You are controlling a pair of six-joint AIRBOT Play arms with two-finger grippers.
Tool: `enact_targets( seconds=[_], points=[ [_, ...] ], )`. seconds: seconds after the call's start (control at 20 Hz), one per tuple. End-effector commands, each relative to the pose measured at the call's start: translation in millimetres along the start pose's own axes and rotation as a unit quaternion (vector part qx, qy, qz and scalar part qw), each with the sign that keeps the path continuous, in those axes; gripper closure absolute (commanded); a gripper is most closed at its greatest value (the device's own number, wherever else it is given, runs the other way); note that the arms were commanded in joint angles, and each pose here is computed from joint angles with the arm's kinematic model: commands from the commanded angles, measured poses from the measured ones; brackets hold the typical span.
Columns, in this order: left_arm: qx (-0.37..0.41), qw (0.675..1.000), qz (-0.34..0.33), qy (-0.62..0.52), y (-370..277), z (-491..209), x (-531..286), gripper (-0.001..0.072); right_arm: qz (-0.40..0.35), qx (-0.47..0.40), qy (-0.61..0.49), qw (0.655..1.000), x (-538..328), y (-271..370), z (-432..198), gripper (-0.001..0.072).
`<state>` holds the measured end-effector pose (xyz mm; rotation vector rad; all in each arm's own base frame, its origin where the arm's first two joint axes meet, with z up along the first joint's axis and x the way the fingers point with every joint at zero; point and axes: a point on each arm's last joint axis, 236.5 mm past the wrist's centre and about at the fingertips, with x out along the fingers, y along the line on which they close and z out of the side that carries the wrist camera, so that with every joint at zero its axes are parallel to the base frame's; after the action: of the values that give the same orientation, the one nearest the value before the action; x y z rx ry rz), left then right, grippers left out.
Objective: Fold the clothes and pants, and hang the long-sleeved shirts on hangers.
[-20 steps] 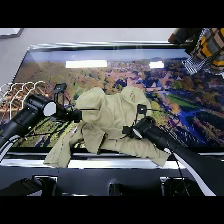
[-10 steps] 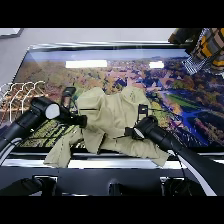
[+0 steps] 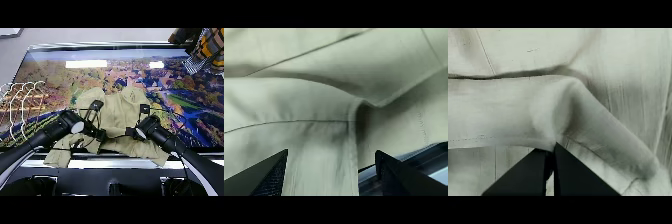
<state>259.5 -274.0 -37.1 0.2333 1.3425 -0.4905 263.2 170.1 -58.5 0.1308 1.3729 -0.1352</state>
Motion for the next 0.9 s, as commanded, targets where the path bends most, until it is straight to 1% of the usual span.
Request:
enact_targets(
  seconds=[0.0, 0.35, 0.4, 0.45, 0.5, 0.55, 0.7, 0.85],
  points=[
    [0.032, 0.999, 0.040, 0.004, 2.1, -2.7, 15.2, 0.0083, 0.001, 0.002, 0.000, 1.000, -0.6, 0.6, -0.3, 0.0671],
    [0.003, 0.999, 0.049, 0.013, 5.3, -0.7, 47.0, 0.0087, 0.004, 0.006, 0.007, 1.000, -0.6, 2.1, -3.4, 0.0671],
    [-0.007, 0.999, 0.049, 0.014, 5.5, -0.7, 50.5, 0.0113, 0.005, 0.006, 0.008, 1.000, -0.7, 2.2, -3.9, 0.0671],
    [-0.020, 0.998, 0.051, 0.017, 7.0, -2.1, 53.0, 0.0167, 0.006, 0.007, 0.010, 1.000, -0.8, 2.7, -4.7, 0.0671],
    [-0.029, 0.998, 0.050, 0.021, 7.8, -3.3, 53.1, 0.0413, 0.007, 0.009, 0.012, 1.000, -0.9, 3.6, -5.7, 0.0671],
    [-0.034, 0.998, 0.048, 0.022, 8.5, -3.3, 51.3, 0.0684, 0.008, 0.011, 0.016, 1.000, -0.9, 4.1, -7.6, 0.0671],
    [-0.043, 0.998, 0.046, 0.007, 14.6, 18.1, 23.1, 0.0683, -0.010, 0.015, 0.038, 0.999, -14.4, -6.0, -16.5, 0.0672],
    [-0.070, 0.996, 0.040, -0.044, 32.6, 62.7, -48.0, 0.0683, -0.021, -0.003, -0.005, 1.000, -67.2, -17.0, 8.3, 0.0673]
  ],
)
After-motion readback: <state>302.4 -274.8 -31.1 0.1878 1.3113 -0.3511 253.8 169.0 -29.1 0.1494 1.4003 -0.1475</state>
